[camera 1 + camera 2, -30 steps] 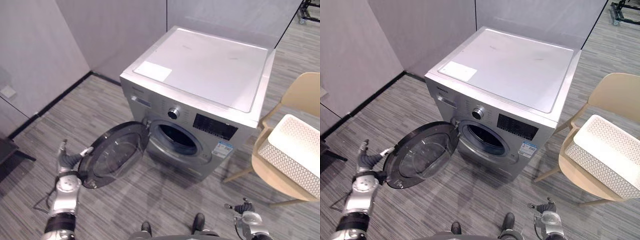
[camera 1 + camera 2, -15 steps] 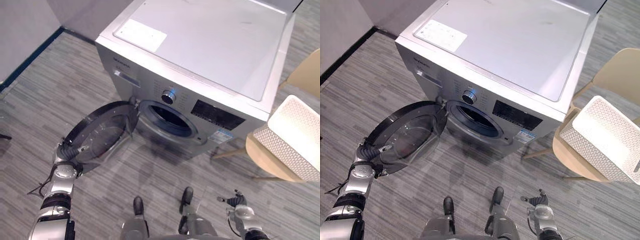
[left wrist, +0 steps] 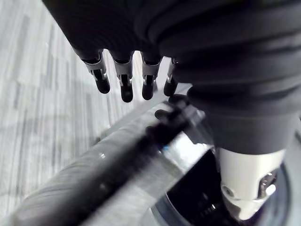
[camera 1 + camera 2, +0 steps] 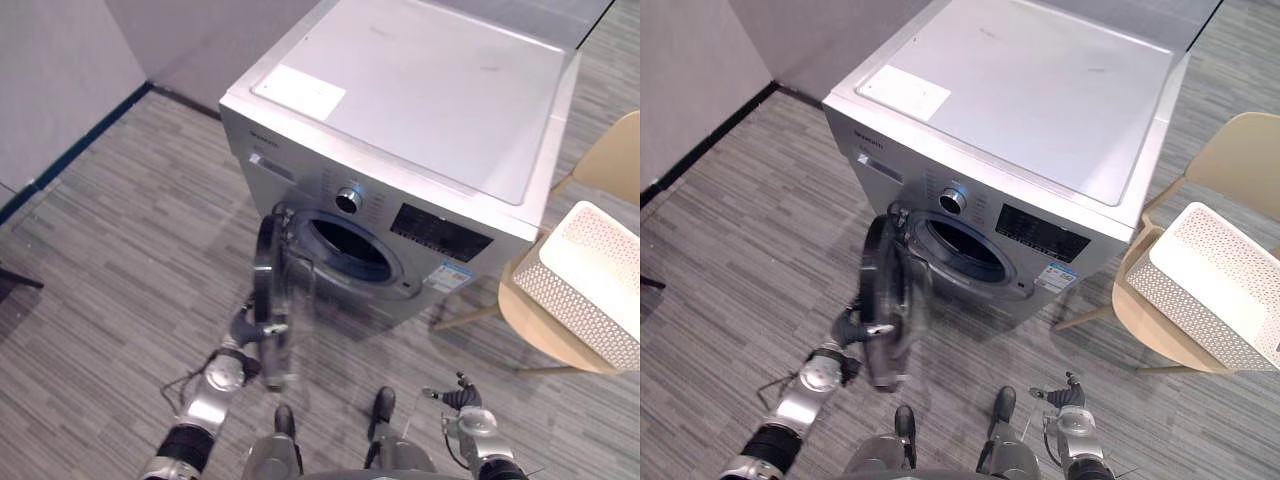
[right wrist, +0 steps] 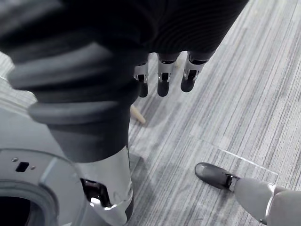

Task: Pick up the laundry basket with both hands and put the clothes into the washing machine.

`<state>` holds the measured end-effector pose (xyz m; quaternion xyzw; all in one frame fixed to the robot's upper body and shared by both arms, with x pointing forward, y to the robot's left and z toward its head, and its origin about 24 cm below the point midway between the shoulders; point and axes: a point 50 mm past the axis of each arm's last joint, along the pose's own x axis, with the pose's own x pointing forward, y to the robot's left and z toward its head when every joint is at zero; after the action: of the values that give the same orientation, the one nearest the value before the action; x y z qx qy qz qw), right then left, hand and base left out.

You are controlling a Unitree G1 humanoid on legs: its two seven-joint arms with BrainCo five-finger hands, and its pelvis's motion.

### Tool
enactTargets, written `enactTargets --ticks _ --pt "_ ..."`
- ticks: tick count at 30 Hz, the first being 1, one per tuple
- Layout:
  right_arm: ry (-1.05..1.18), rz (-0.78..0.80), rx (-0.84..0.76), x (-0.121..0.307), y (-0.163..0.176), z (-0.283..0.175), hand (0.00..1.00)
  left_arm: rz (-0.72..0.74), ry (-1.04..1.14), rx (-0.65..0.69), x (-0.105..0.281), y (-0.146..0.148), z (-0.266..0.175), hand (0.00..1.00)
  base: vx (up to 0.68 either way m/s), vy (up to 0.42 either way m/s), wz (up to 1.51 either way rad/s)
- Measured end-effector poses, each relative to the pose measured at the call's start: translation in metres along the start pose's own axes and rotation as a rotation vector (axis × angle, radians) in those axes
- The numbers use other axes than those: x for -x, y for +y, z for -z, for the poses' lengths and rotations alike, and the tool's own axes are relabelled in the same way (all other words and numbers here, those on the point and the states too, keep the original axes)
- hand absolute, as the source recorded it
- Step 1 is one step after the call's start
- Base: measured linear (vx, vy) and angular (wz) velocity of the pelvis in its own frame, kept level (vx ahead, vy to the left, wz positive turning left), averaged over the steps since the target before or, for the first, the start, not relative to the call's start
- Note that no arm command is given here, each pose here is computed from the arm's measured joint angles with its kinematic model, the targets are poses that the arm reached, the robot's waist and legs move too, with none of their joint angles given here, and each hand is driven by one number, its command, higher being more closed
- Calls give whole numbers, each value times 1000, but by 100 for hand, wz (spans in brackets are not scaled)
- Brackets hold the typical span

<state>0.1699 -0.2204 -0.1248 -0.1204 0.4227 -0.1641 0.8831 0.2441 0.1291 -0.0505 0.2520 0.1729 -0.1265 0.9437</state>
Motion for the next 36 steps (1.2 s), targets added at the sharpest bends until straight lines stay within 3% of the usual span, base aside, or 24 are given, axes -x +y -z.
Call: enactTargets --ticks 4,6,9,12,13,16,19,22,26,28,33,36 --pt "-48 0 15 -2 0 -14 0 -51 -86 2 -30 13 -41 0 -58 -9 -73" --pt "-83 7 34 -5 -3 -26 0 -162 -90 -17 -50 47 -61 0 -65 -26 -89" --pt "-108 35 45 -7 -9 -33 0 -363 -51 -115 -66 129 -89 0 -59 -44 -67" --pt "-109 55 44 -2 -12 -25 0 -414 48 -189 -63 157 -81 0 -82 -52 -18" --pt "-125 49 26 1 -8 -25 0 -442 44 -271 -61 173 -90 0 -121 -72 5" --pt "-205 25 21 7 -1 -36 0 -449 52 -429 -59 179 -92 0 -78 -32 8" --pt "-260 9 16 11 3 -41 0 -433 -6 -541 -61 170 -105 0 -19 11 23" --pt "-225 -1 12 14 8 -30 0 -385 -85 -524 -60 145 -101 0 57 31 53" --pt "-119 -1 37 16 6 -1 0 -262 -49 -323 -42 78 -44 0 101 9 81" --pt "-30 4 43 13 5 16 0 -218 116 -126 -14 44 15 0 139 -19 117" --pt "7 29 22 5 0 12 0 -321 451 172 53 34 107 0 75 14 111" --pt "-12 23 18 4 2 7 0 -355 566 221 79 32 134 0 -35 35 51"
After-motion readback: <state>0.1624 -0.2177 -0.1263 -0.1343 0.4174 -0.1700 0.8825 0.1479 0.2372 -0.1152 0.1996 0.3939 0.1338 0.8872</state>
